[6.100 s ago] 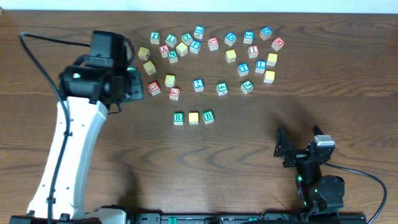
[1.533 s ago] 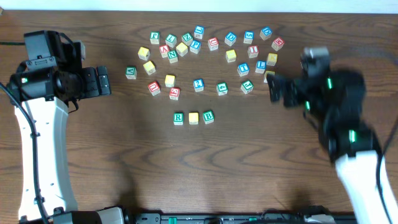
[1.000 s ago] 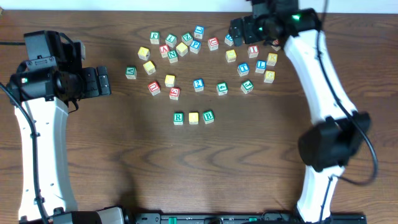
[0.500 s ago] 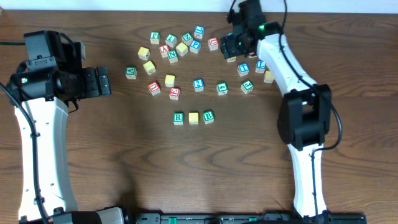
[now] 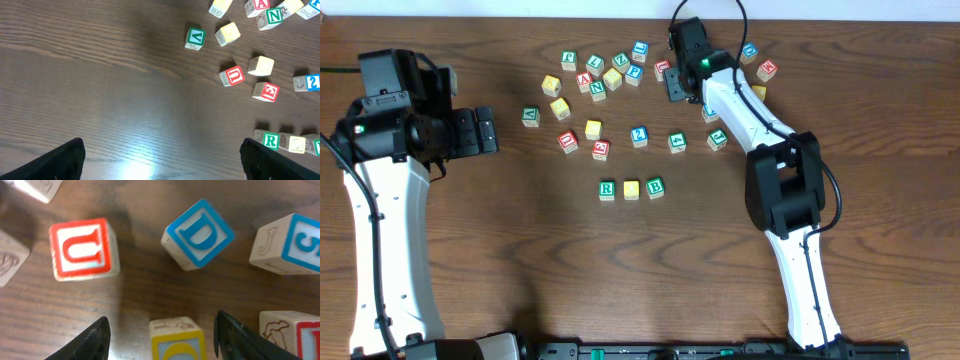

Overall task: Spell out ROBOT
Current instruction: 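Reach the right gripper into the far right of the block cluster, then close the right gripper on the yellow O block and lift it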

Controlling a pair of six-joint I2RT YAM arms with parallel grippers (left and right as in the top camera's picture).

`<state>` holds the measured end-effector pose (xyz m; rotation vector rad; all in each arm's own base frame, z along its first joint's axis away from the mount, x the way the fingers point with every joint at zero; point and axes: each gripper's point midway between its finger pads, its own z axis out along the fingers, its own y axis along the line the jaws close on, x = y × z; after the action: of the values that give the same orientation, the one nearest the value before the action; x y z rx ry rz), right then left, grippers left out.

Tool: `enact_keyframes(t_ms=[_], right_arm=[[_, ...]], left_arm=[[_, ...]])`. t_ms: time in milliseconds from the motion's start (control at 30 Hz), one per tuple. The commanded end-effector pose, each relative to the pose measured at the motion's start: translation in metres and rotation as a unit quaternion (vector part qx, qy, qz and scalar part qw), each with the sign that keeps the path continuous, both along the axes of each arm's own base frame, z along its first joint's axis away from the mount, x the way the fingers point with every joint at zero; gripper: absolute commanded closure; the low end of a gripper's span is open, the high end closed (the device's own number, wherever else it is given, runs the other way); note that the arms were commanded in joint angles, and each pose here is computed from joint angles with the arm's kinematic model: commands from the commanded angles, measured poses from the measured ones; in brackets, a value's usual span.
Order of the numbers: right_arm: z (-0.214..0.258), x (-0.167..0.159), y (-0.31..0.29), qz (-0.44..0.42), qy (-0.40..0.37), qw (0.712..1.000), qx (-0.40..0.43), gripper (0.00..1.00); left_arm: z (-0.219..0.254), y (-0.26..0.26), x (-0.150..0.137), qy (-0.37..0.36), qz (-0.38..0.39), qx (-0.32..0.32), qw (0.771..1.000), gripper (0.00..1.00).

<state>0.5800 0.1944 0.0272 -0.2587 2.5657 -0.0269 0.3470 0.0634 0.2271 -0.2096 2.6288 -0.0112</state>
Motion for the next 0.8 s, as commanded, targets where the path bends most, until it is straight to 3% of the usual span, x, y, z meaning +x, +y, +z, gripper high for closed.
enact_keyframes(t_ms=[0,300,400,600,767], right_arm=[[0.0,0.007,-0.005,-0.026,-0.005,1.0,0.013,0.41],[-0.021,-0.003,-0.008,-0.019,0.032,0.999,0.034,0.57],[-0.022,-0.003,-0.014,-0.02,0.042,0.998,0.045,0.67],[-0.024,-0.008,-0.02,-0.023,0.056,0.997,0.046,0.74],[0.001,-0.008,-0.016,-0.018,0.044,0.997,0.054,0.81]], left_arm=[[0.01,0.001,0.003,-0.014,-0.003,0.005,1.0,0.02],[0.01,0.001,0.003,-0.014,-0.003,0.005,1.0,0.02],[0.01,0.001,0.003,-0.014,-0.003,0.005,1.0,0.02],[0.01,0.001,0.003,-0.014,-0.003,0.005,1.0,0.02],[0.01,0.001,0.003,-0.014,-0.003,0.005,1.0,0.02]])
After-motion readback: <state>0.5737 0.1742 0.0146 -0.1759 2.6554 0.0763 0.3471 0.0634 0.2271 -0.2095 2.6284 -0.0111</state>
